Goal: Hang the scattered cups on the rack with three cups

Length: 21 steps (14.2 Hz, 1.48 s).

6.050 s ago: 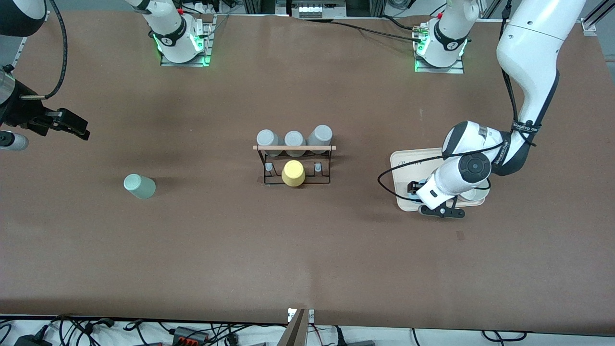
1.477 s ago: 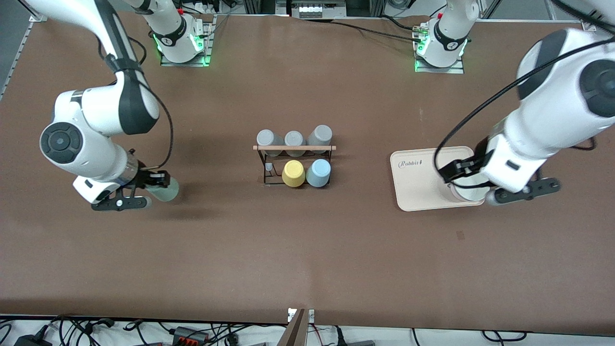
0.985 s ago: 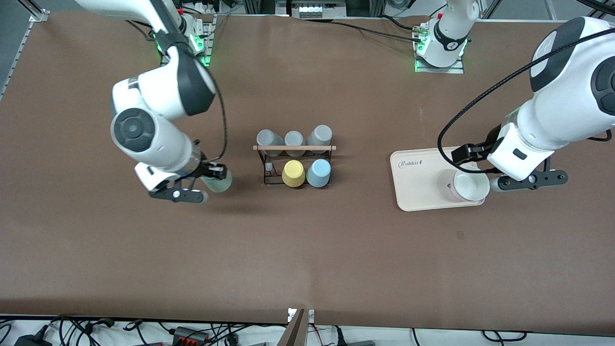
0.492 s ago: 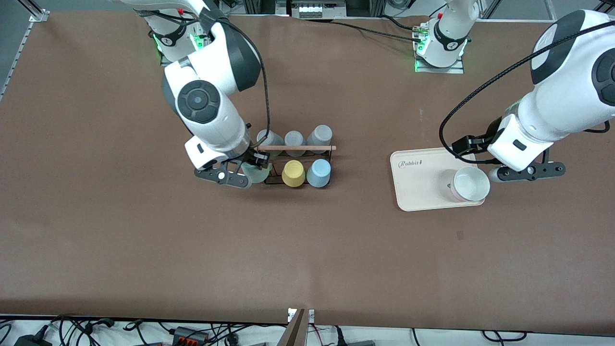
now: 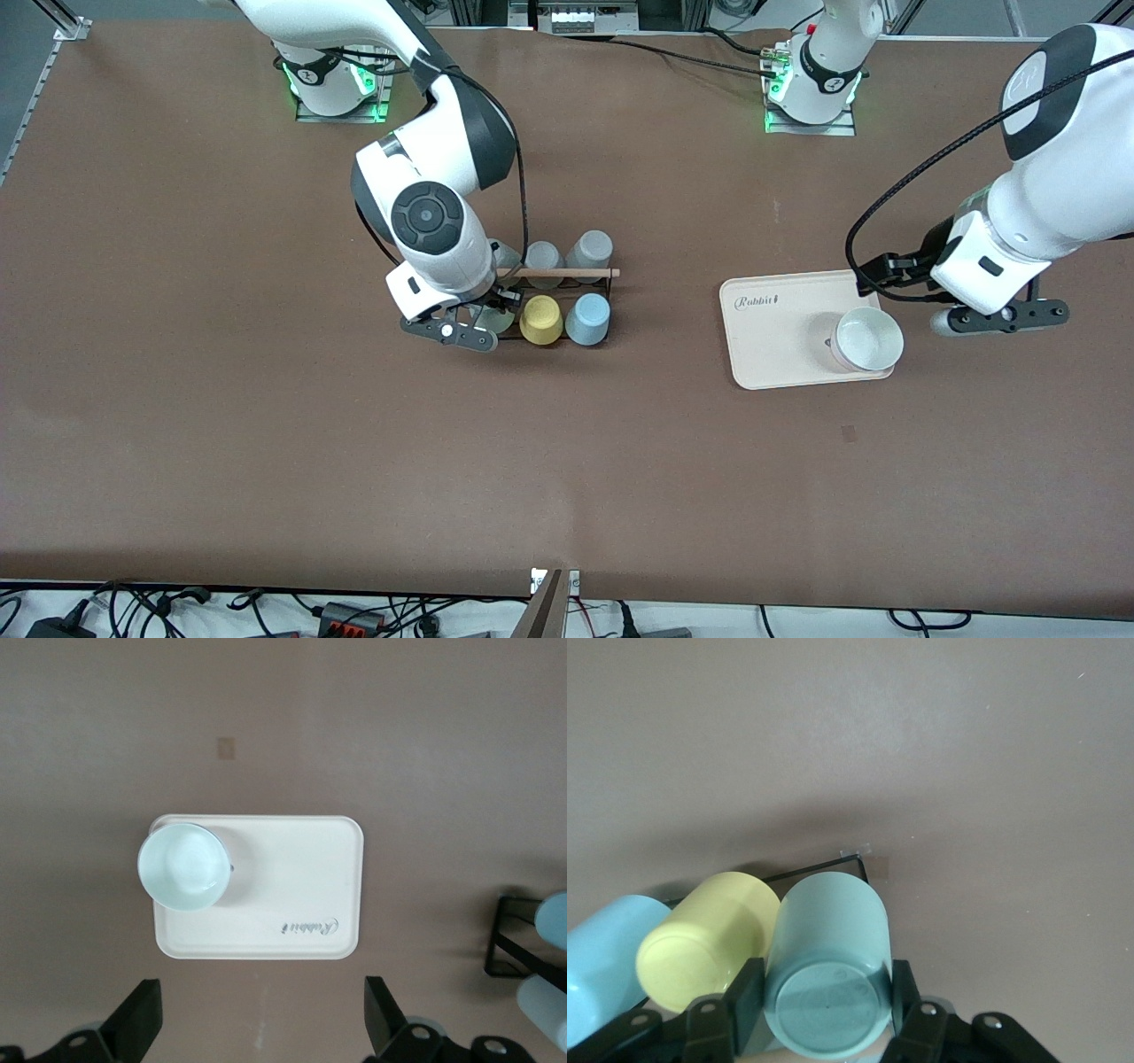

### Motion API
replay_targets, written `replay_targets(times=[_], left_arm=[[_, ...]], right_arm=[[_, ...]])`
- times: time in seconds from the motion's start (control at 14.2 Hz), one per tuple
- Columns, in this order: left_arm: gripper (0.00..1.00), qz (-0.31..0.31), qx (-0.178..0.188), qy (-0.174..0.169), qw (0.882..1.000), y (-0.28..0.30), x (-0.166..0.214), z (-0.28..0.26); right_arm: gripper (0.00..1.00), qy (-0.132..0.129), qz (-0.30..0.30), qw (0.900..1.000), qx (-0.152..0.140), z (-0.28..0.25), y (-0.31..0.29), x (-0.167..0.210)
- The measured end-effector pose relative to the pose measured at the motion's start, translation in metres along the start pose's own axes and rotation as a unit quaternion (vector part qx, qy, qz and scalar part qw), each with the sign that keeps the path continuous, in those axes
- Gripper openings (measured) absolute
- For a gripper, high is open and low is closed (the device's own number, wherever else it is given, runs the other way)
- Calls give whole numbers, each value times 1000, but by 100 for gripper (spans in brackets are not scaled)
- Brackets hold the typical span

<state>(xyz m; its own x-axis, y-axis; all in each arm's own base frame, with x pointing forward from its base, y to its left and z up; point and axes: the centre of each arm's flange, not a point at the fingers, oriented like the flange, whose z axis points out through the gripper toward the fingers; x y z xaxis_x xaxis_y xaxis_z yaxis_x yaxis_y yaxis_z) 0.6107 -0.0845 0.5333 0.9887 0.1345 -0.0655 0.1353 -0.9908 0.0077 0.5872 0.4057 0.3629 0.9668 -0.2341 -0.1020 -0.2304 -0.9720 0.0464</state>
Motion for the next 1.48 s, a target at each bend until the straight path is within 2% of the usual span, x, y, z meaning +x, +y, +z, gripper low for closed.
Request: replay_targets(times=[0.28, 0.56, 0.7, 0.84, 0.91, 1.13, 1.34, 1.48], left_arm=[[100, 10, 16, 12, 1000, 9, -11, -14], [100, 11, 17, 13, 1000, 10, -12, -16], [100, 9, 17, 13, 1000, 8, -12, -16], [100, 9, 17, 17, 1000, 8, -14, -21], [100, 10, 17, 20, 1000, 8, -17, -26], [100, 10, 16, 25, 1000, 7, -20, -33], [100, 10, 16, 24, 1000, 7, -20, -32], [100, 10, 16, 24, 1000, 8, -20, -32]], right_arm=[[63, -4, -1, 1000, -7, 29, -6, 4], [63, -6, 1, 1000, -9, 35, -6, 6], [77, 2, 3, 1000, -3, 26, -5, 10], [97, 15, 2, 1000, 7, 4, -1, 18], [100, 21, -6, 1000, 13, -12, 3, 22], [100, 40, -22, 999, 24, -68, 30, 32], [100, 51, -35, 998, 13, -117, 95, 68], [100, 53, -21, 998, 6, -145, 143, 92]])
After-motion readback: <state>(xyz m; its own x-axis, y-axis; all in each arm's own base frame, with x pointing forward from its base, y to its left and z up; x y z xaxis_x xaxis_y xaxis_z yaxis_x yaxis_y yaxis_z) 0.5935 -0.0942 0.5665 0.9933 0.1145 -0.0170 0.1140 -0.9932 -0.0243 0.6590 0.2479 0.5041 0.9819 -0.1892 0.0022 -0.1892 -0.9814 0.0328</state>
